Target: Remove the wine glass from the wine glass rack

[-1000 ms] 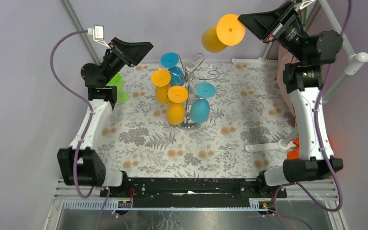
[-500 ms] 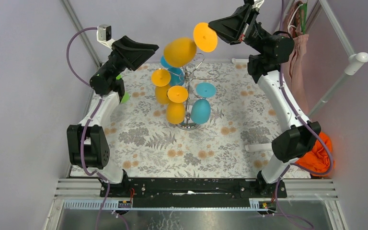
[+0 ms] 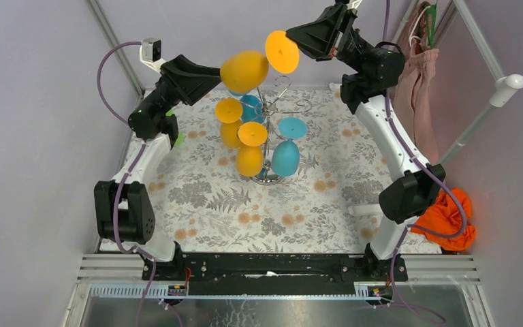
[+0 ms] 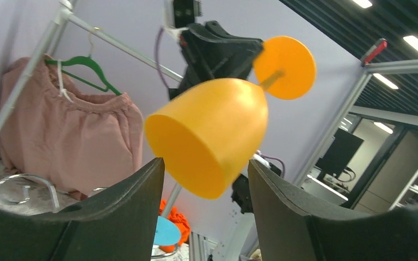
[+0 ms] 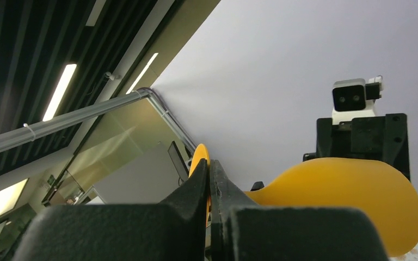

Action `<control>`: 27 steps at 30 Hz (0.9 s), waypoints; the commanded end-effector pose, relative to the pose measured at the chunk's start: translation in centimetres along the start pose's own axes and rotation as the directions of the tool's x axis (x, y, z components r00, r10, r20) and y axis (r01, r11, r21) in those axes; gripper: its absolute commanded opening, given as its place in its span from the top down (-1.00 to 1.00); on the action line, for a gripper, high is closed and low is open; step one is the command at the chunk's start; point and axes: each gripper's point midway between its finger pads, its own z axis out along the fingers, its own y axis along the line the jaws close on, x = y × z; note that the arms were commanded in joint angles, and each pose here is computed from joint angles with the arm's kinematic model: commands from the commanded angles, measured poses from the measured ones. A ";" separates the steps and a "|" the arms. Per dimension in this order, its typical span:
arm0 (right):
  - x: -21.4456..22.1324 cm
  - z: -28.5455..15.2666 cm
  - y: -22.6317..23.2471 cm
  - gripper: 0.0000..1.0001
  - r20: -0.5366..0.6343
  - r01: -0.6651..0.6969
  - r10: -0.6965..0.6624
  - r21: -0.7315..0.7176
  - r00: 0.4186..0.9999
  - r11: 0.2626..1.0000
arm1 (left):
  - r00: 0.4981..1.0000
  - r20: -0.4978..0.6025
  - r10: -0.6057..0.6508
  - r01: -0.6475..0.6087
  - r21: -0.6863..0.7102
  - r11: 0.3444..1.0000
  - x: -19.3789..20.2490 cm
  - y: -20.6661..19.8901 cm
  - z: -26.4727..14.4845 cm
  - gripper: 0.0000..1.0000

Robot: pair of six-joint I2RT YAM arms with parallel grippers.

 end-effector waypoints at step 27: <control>2.5 -0.2 -1.1 1.00 -0.017 -0.094 0.092 -0.179 0.996 0.979 | 0.992 -0.011 0.126 -0.121 0.213 0.970 2.8 -12.0 1.1 0.34</control>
